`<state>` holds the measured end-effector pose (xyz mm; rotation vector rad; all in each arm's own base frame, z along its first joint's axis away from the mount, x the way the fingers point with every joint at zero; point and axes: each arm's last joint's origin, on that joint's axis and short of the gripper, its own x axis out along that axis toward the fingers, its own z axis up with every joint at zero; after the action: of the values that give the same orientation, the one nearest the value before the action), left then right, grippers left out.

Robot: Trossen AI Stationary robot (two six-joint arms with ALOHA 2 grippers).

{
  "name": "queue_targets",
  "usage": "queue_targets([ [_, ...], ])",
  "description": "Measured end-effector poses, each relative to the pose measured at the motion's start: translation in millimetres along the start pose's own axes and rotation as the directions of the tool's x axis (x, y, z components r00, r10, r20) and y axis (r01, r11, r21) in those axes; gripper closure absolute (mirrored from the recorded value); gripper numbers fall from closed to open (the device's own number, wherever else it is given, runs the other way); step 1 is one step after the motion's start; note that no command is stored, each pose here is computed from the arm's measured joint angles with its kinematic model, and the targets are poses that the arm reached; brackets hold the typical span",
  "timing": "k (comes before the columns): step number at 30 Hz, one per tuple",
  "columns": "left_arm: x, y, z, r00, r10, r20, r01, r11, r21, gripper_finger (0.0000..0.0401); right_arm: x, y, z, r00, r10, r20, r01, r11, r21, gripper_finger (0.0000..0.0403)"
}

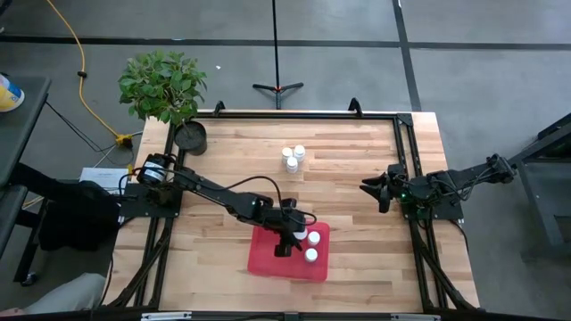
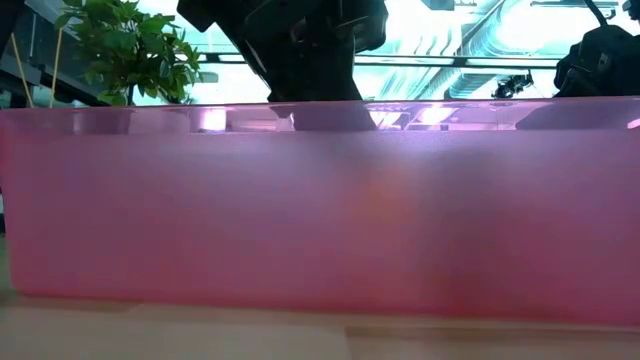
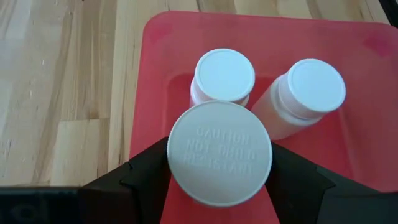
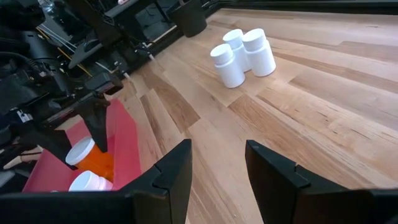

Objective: Pick and place pill bottles into a basket
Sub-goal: Put the orange pill bottle into the red bin

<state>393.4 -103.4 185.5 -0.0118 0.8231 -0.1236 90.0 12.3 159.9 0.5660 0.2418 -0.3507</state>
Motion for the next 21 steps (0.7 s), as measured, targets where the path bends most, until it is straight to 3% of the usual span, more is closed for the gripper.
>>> queue_targets([
  [12, 0, -1, -1, 0.998, -0.054, -0.018, 0.053, 0.998, -0.014, 0.0132, 0, 0, 0, 1.0, 0.0, 0.0, 0.0, 1.0, 0.0, 0.0263],
  [18, 8, -1, -11, 0.993, -0.069, -0.092, 0.066, 0.997, -0.043, 0.0132, 0, 0, 0, 1.0, 0.0, 0.0, 0.0, 1.0, 0.001, 0.0263],
  [21, 10, -2, -8, 0.996, -0.071, -0.057, 0.068, 0.997, -0.043, 0.0132, 0, 0, 0, 1.0, 0.002, -0.002, -0.002, 1.0, 0.001, 0.0263],
])
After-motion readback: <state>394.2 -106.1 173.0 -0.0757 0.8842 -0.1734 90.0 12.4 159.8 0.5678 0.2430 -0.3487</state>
